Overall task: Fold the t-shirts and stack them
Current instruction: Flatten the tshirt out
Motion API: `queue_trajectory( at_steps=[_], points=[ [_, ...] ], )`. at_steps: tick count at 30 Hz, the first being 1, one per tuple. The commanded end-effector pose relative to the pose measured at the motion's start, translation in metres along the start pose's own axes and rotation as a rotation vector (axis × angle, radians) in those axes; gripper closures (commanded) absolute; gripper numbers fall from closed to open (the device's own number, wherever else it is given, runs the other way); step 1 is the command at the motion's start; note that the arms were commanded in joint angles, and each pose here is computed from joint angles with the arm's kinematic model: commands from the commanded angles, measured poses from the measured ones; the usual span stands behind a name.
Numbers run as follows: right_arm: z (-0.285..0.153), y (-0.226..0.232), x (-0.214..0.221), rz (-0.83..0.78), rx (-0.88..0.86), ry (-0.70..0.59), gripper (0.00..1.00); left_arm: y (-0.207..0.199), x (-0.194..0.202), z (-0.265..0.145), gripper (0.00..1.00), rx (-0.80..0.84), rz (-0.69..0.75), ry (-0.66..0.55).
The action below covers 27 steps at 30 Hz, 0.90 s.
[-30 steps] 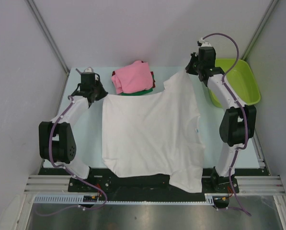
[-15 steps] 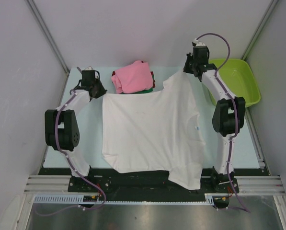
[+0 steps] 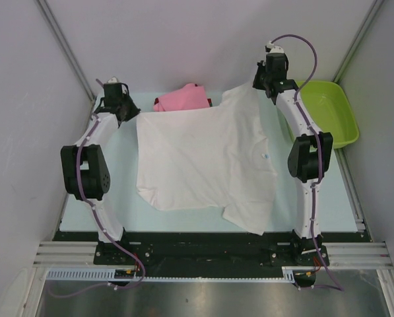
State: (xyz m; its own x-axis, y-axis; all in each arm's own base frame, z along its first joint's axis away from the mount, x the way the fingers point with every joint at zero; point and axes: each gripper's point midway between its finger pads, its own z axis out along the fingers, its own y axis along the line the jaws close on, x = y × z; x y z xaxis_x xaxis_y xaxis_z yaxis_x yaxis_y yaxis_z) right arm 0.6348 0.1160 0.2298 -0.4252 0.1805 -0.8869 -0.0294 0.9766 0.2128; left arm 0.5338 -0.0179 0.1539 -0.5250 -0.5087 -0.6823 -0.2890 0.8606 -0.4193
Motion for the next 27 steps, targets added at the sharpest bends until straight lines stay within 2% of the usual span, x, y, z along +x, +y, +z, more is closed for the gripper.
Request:
queue_trajectory(
  at_steps=[1,5,6,7,8,9,10,11,15,16,18,19,20,21,22,23,24,25,26,27],
  points=[
    [0.011,-0.008,-0.001,-0.012,0.023,-0.015,1.00,-0.005,-0.014,0.003,1.00,0.015,0.011,-0.020],
    [0.018,-0.011,0.007,-0.007,0.032,0.001,1.00,-0.001,-0.011,0.008,1.00,0.003,0.016,-0.011],
    [0.018,-0.010,0.007,0.000,0.032,0.000,0.91,0.001,-0.008,0.010,0.97,-0.004,0.019,-0.002],
    [0.018,-0.012,0.006,0.008,0.045,-0.003,0.70,0.003,-0.006,0.012,0.85,-0.017,0.023,0.012],
    [0.017,-0.012,0.004,0.013,0.048,-0.010,0.28,0.003,-0.012,0.010,0.45,-0.024,0.022,0.001],
    [0.016,-0.011,0.000,0.018,0.050,-0.022,0.05,0.005,-0.013,0.010,0.29,-0.043,0.015,0.000],
    [0.012,-0.010,-0.006,0.017,0.058,-0.037,0.00,0.006,-0.012,0.007,0.11,-0.051,0.010,0.008],
    [0.007,-0.009,-0.013,0.016,0.061,-0.052,0.00,0.012,-0.019,0.003,0.00,-0.093,0.006,-0.023],
    [-0.018,0.000,-0.042,0.014,0.073,-0.113,0.00,0.012,-0.046,-0.030,0.00,-0.133,-0.028,-0.117],
    [-0.024,0.004,-0.043,0.009,0.074,-0.113,0.00,0.003,-0.058,-0.049,0.00,-0.116,-0.027,-0.153],
    [-0.053,0.013,-0.065,0.008,0.066,-0.157,0.00,-0.002,-0.061,-0.060,0.00,-0.125,-0.022,-0.156],
    [-0.065,0.020,-0.069,0.007,0.065,-0.170,0.00,0.000,-0.052,-0.065,0.00,-0.137,-0.021,-0.119],
    [-0.067,0.022,-0.048,-0.006,0.070,-0.128,0.00,0.001,-0.043,-0.078,0.00,-0.127,-0.027,-0.113],
    [-0.099,0.031,-0.074,-0.002,0.044,-0.200,0.00,-0.003,-0.030,-0.083,0.00,-0.079,-0.038,-0.089],
    [-0.109,0.034,-0.073,-0.004,0.050,-0.211,0.00,-0.020,-0.023,-0.087,0.00,-0.015,-0.034,-0.111],
    [-0.113,0.039,-0.047,-0.010,0.046,-0.167,0.00,-0.012,-0.002,-0.097,0.00,-0.015,-0.044,-0.089],
    [-0.139,0.045,-0.057,0.003,0.027,-0.198,0.00,-0.015,0.010,-0.100,0.00,0.009,-0.052,-0.067],
    [-0.148,0.051,-0.047,0.004,0.003,-0.177,0.00,-0.015,0.019,-0.105,0.00,0.021,-0.058,-0.061],
    [-0.152,0.054,-0.020,-0.003,-0.006,-0.115,0.00,-0.003,0.044,-0.104,0.00,0.005,-0.061,-0.015],
    [-0.173,0.061,-0.019,0.008,-0.034,-0.119,0.00,-0.012,0.046,-0.119,0.01,0.043,-0.049,-0.038]
  ],
)
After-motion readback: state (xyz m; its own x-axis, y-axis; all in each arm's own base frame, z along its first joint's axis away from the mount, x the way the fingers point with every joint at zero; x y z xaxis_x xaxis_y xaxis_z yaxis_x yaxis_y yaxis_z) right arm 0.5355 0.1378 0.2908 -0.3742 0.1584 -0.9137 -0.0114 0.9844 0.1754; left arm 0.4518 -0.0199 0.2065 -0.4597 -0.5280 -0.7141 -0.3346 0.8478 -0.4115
